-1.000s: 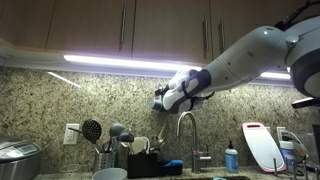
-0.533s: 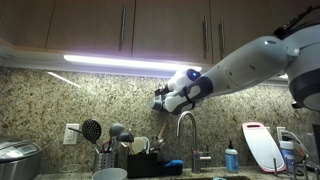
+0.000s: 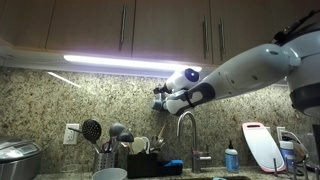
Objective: Pick up the grey object above the sink and place it on the counter-top
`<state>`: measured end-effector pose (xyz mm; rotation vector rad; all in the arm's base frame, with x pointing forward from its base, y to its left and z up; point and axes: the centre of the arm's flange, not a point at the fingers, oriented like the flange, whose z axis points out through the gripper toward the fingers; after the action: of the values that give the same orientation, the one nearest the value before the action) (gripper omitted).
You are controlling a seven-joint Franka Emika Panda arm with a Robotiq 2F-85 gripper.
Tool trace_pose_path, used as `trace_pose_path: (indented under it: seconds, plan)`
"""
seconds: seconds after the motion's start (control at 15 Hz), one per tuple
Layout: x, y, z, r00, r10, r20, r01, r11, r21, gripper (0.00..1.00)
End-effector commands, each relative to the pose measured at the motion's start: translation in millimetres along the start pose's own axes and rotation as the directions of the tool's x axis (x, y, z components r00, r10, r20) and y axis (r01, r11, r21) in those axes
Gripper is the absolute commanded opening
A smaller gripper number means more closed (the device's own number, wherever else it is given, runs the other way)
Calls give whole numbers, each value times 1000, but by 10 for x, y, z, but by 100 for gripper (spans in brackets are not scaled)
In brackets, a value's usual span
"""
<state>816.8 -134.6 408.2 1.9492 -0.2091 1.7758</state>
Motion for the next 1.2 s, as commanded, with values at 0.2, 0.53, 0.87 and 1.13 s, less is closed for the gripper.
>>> trace_pose_path:
  seconds: [0.2, 0.53, 0.87, 1.13]
  plan:
    - [156, -115, 425, 1000, 3, 3, -3, 1000, -15, 100]
    - [133, -114, 448, 1000, -20, 1, 20, 1000, 2, 71]
    - [151, -98, 457, 1000, -30, -6, 30, 1000, 8, 32]
    - [164, -126, 413, 999, -31, -11, 31, 999, 16, 2]
